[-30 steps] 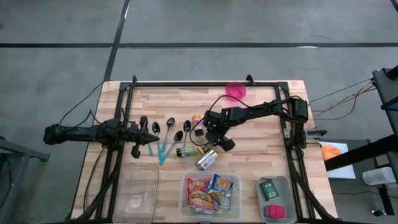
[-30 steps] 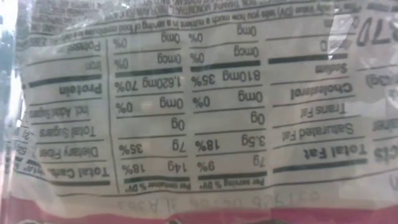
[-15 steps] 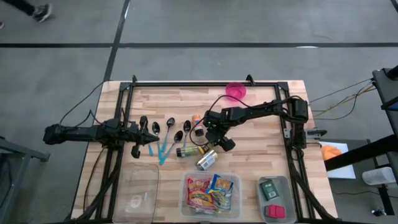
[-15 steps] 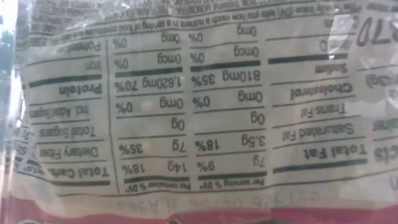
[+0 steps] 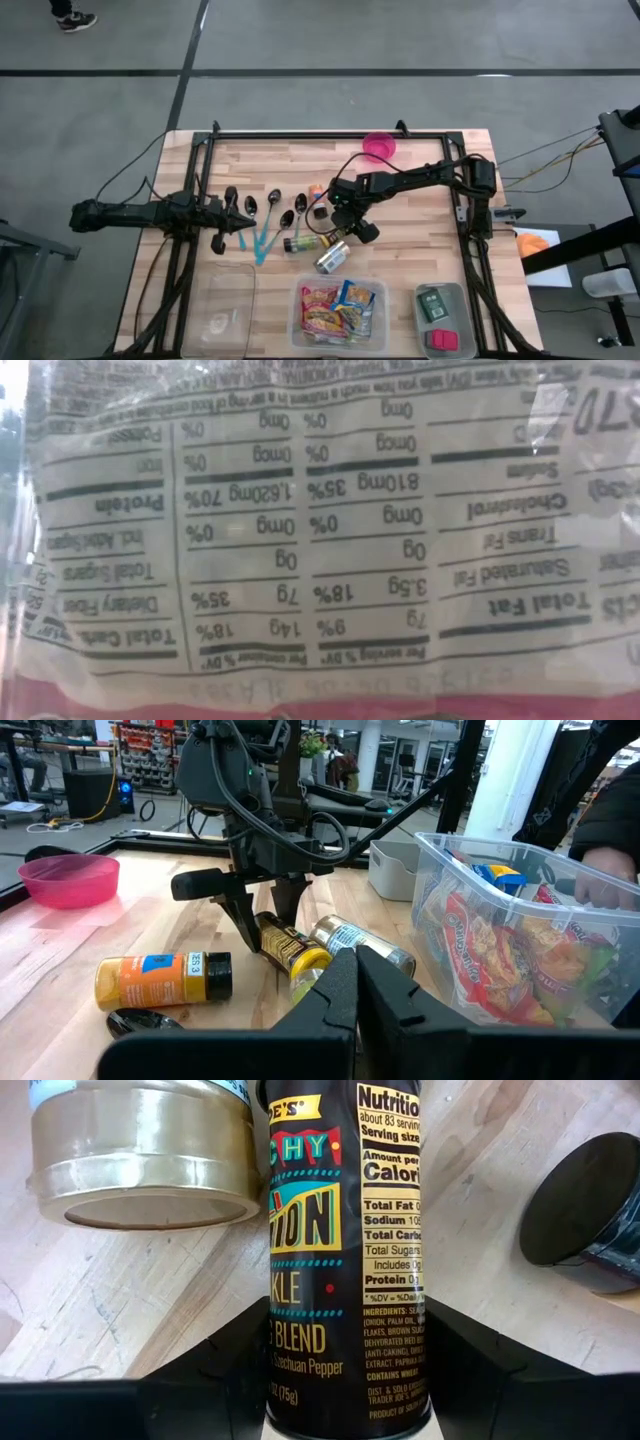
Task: Pick & Place Food Item
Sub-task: Put the yellow seasoning can into the gray bin
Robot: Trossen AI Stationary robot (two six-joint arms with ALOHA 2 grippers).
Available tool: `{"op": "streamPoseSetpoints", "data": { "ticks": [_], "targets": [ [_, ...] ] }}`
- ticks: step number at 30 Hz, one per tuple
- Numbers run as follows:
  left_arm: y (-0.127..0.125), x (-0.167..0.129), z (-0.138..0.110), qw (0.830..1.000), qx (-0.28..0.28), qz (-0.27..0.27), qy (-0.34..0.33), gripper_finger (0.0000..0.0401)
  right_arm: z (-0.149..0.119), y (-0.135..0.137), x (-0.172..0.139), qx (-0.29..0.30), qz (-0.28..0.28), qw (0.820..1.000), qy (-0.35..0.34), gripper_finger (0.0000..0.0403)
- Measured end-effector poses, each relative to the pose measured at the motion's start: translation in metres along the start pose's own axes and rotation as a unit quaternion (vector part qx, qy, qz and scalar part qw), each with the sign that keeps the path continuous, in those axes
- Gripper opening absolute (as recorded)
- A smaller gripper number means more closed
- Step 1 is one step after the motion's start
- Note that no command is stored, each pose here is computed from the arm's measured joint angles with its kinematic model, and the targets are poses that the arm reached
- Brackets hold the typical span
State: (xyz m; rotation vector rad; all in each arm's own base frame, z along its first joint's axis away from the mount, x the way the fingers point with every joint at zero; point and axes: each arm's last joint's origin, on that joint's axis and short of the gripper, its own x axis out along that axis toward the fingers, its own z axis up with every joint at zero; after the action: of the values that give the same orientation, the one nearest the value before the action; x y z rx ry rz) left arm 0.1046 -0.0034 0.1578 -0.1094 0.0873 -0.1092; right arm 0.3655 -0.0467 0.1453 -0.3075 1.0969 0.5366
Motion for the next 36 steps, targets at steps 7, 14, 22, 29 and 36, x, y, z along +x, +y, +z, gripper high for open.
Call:
{"op": "streamPoseSetpoints", "data": {
  "ticks": [7, 14, 22, 29, 36],
  "targets": [
    [0.0, 0.0, 0.0, 1.0, 0.0, 0.0, 0.0, 0.0, 0.002, 0.001, -0.01, 0.007, -0.006, 1.0, -0.004, 0.0216],
    [0.0, 0.0, 0.0, 1.0, 0.0, 0.0, 0.0, 0.0, -0.001, 0.003, -0.024, 0.027, -0.005, 1.0, 0.0, 0.0199],
    [0.0, 0.0, 0.0, 1.0, 0.0, 0.0, 0.0, 0.0, -0.001, 0.011, -0.052, 0.078, -0.014, 0.997, 0.007, 0.021],
    [0.0, 0.0, 0.0, 1.0, 0.0, 0.0, 0.0, 0.0, -0.002, 0.026, -0.09, 0.157, -0.045, 0.986, 0.01, 0.0202],
    [0.0, 0.0, 0.0, 1.0, 0.0, 0.0, 0.0, 0.0, -0.009, 0.048, -0.13, 0.271, -0.054, 0.961, -0.006, 0.0202]
  ]
}}
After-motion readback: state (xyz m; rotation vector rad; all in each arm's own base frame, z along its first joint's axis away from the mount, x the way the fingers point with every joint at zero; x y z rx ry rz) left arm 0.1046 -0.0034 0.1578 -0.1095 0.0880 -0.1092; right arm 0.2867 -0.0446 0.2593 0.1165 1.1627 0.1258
